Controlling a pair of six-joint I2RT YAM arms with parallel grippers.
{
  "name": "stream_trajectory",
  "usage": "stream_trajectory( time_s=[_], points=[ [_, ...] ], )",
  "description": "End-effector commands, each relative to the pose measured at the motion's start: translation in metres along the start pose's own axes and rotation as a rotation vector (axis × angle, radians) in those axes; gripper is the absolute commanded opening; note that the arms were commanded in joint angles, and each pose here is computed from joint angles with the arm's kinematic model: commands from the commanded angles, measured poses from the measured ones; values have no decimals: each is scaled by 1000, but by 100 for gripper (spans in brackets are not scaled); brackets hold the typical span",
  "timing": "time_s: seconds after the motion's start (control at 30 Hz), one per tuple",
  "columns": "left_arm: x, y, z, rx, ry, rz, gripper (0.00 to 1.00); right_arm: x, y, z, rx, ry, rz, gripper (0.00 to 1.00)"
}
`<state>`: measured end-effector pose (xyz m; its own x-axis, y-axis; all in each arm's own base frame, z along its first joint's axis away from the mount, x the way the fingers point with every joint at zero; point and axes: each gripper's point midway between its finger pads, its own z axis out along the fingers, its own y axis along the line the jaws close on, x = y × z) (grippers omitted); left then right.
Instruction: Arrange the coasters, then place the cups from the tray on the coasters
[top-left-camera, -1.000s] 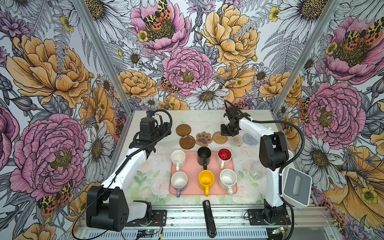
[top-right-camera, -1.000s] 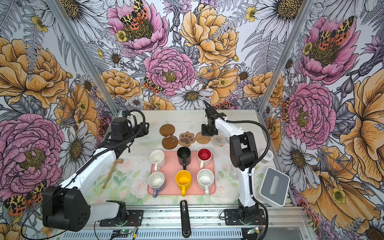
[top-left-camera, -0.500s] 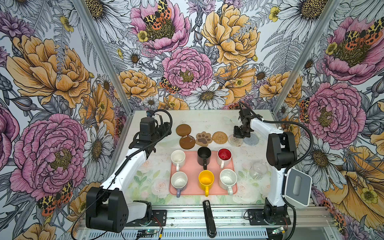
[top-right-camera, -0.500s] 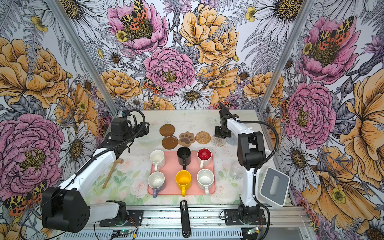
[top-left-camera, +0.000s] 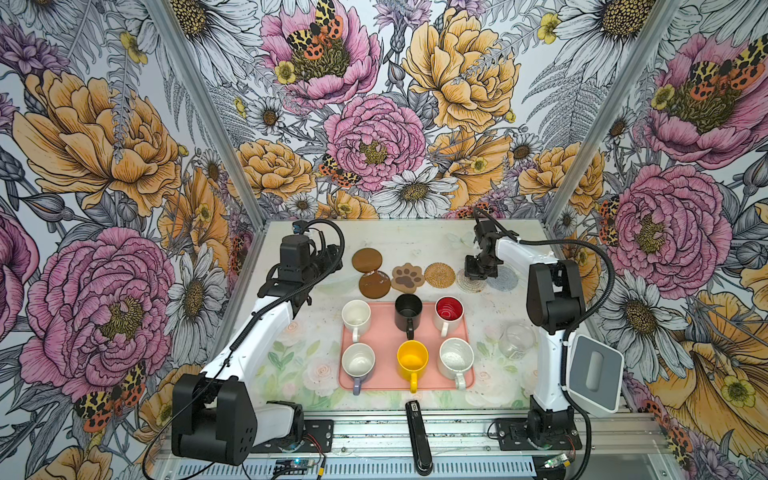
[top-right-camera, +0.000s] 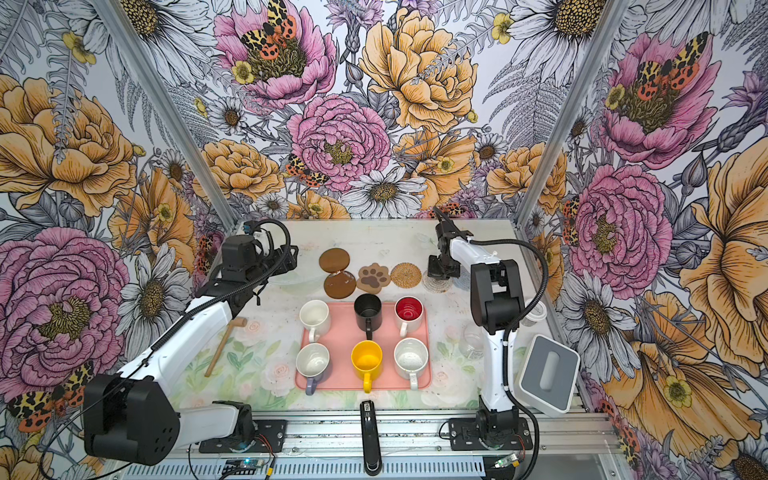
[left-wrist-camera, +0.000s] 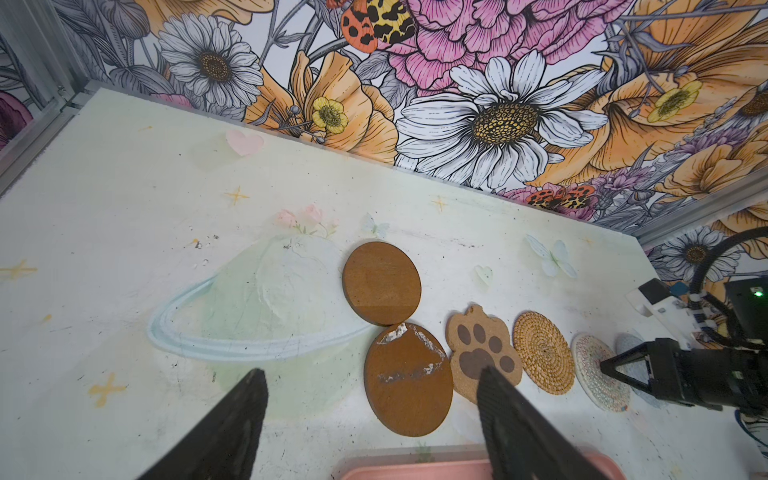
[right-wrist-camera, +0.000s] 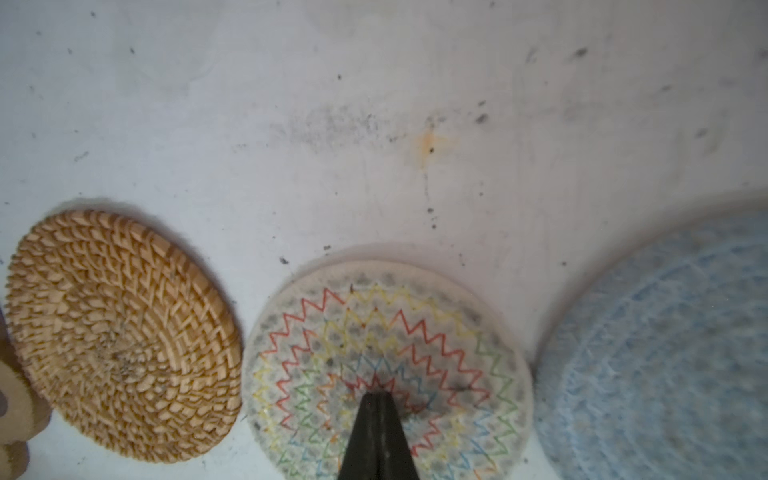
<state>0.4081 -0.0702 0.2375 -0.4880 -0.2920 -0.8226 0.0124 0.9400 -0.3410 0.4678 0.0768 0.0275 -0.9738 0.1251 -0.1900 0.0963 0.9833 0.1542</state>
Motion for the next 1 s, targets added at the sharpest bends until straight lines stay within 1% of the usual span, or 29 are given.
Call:
stream_trajectory(
  time_s=[0.0, 0.3, 0.43, 0.6, 0.73, 0.87, 0.97],
  points=[
    [-7, -2, -3, -13, -16, 11, 81, -7, -10, 17, 29, 2, 17, 0],
    [-6, 0, -3, -18, -14, 11, 81, -20, -12, 18, 18, -17, 40, 0],
    [-10, -3, -1, -13, -18, 12, 81, -23, -8, 8, -2, -36, 36, 0],
    [-21, -10, 9, 3, -8, 25, 81, -36, 3, -21, -36, -104, 5, 0],
    [-27, -19, 25, 13, 32, 40, 81, -49, 7, -51, -38, -182, -4, 0],
    [-24, -31, 50, 21, 114, 85, 81, -57, 15, -80, -56, -252, -13, 6],
    [-15, -40, 73, 13, 207, 135, 82, -59, 22, -99, -66, -294, -26, 10]
  ],
)
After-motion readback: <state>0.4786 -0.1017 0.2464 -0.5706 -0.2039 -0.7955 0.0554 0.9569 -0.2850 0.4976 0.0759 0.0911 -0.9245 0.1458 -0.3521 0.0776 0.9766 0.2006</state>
